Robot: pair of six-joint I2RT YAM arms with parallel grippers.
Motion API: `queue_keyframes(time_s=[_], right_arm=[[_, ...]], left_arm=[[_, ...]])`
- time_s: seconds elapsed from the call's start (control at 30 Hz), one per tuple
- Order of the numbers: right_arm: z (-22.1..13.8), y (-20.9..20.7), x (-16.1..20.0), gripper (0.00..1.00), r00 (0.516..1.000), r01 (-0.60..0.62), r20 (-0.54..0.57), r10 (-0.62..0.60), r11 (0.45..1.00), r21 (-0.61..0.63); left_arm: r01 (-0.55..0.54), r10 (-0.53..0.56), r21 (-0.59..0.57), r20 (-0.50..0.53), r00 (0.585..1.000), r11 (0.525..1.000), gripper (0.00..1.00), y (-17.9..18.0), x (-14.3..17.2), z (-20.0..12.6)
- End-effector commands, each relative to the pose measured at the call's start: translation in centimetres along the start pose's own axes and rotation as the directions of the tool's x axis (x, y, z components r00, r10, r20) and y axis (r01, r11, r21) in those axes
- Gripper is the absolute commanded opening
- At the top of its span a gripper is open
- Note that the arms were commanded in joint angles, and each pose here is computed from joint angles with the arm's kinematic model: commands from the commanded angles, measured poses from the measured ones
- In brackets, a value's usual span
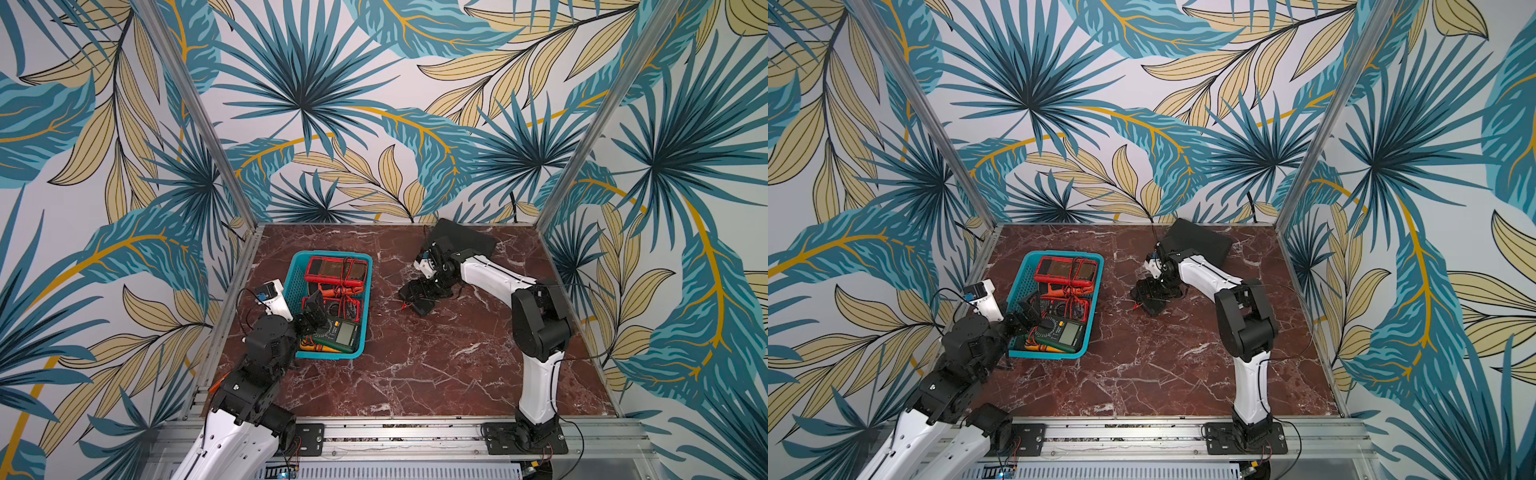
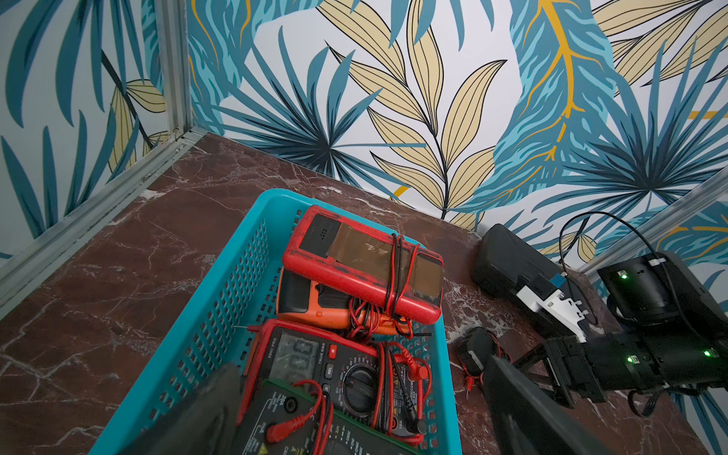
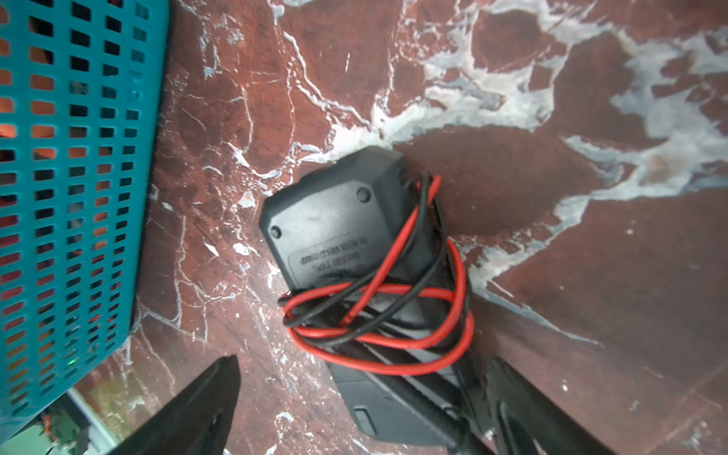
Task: Put the multimeter into the basket
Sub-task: Pick up the multimeter from the center of the board.
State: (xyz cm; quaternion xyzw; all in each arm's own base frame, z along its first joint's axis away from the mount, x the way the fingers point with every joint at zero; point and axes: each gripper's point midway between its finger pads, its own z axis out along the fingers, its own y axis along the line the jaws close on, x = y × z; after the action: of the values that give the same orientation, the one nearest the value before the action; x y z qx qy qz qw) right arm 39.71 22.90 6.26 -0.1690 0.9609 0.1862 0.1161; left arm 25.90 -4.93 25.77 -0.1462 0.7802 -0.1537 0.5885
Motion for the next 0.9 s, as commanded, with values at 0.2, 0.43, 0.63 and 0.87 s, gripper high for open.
queue_keyframes(time_s=[0.2,0.43,0.63,0.87], right_arm=[[1.4,-1.7,0.9,1.0,0.977,0.212,-0.084,-0.199,0.955,0.208],[2.3,-1.1,0.2,0.98,0.948,0.315,-0.111,-0.297,0.921,0.231],[3.5,-0.8,-0.4,0.9,0.93,0.365,-0.139,-0.34,0.901,0.234],[3.6,-0.9,-0.4,0.65,0.919,0.39,-0.154,-0.362,0.889,0.24]], left_arm=[[0.011,-0.012,0.006,0.028,1.0,1.0,1.0,0.0,-0.6,-0.2],[0.007,-0.007,-0.001,0.022,1.0,1.0,1.0,0.1,-0.4,-0.1],[0.002,-0.002,-0.011,0.02,1.0,1.0,1.0,0.3,-0.4,-0.2],[0.003,-0.002,-0.016,0.034,0.999,1.0,1.0,0.3,-0.9,-0.5]])
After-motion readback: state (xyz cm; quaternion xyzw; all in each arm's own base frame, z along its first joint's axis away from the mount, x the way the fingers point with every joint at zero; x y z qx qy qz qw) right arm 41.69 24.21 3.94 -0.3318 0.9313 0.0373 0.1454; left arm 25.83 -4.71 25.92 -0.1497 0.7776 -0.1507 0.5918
